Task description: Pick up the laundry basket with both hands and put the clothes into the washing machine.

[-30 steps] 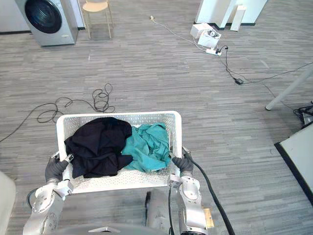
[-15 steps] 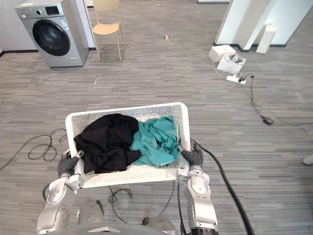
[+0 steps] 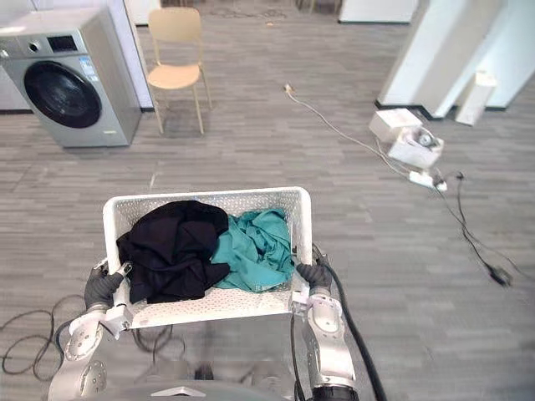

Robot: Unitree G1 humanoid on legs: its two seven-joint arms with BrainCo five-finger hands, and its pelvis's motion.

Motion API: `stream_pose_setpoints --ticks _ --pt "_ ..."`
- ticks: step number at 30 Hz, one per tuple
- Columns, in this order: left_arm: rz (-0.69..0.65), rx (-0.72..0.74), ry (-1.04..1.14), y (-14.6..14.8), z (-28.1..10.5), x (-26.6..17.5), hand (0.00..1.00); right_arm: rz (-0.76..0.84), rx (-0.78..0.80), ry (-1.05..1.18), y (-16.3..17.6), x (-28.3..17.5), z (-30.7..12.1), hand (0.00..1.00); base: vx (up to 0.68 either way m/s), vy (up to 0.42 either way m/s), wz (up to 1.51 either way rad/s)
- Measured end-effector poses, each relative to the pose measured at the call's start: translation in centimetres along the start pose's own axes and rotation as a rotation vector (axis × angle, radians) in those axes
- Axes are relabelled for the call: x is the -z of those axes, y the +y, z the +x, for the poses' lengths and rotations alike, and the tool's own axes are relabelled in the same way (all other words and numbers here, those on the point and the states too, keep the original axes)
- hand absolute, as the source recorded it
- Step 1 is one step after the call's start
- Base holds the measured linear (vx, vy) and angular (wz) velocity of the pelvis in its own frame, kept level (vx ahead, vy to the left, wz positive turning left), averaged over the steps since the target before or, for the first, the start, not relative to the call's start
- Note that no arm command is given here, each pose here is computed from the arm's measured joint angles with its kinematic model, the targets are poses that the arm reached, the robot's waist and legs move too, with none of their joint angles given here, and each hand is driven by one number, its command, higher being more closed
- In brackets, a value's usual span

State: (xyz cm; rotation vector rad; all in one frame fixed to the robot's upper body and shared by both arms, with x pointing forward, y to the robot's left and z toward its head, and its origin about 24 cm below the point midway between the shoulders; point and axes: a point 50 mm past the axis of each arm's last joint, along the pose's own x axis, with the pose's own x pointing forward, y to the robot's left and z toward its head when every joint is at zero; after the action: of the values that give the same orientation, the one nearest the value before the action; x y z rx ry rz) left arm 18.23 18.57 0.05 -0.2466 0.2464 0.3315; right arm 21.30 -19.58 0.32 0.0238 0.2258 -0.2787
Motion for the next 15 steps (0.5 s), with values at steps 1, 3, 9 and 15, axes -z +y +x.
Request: stream_pose_setpoints --ticks 1,3,9,15 --pt "0.007 0.023 -0.029 -0.4 0.4 -0.7 1.00 0.014 0.003 -0.031 -0.1 -0.6 0.0 1.00 0.70 -0.101 0.95" --pt "0.005 0.042 -0.062 -0.9 0.7 -1.5 1.00 0.023 0.009 -0.063 -0.2 -1.2 -0.1 1.00 0.78 -0.180 0.97" --pt "0.018 0.049 -0.098 -1.5 0.5 -2.0 1.00 0.019 0.019 -0.076 -0.8 -1.3 -0.9 1.00 0.77 -0.315 0.56" --pt "-0.012 0.053 -0.077 -1.8 0.2 -1.5 1.00 0.039 0.049 -0.141 -1.6 -2.8 -1.9 1.00 0.69 -0.327 -0.16"
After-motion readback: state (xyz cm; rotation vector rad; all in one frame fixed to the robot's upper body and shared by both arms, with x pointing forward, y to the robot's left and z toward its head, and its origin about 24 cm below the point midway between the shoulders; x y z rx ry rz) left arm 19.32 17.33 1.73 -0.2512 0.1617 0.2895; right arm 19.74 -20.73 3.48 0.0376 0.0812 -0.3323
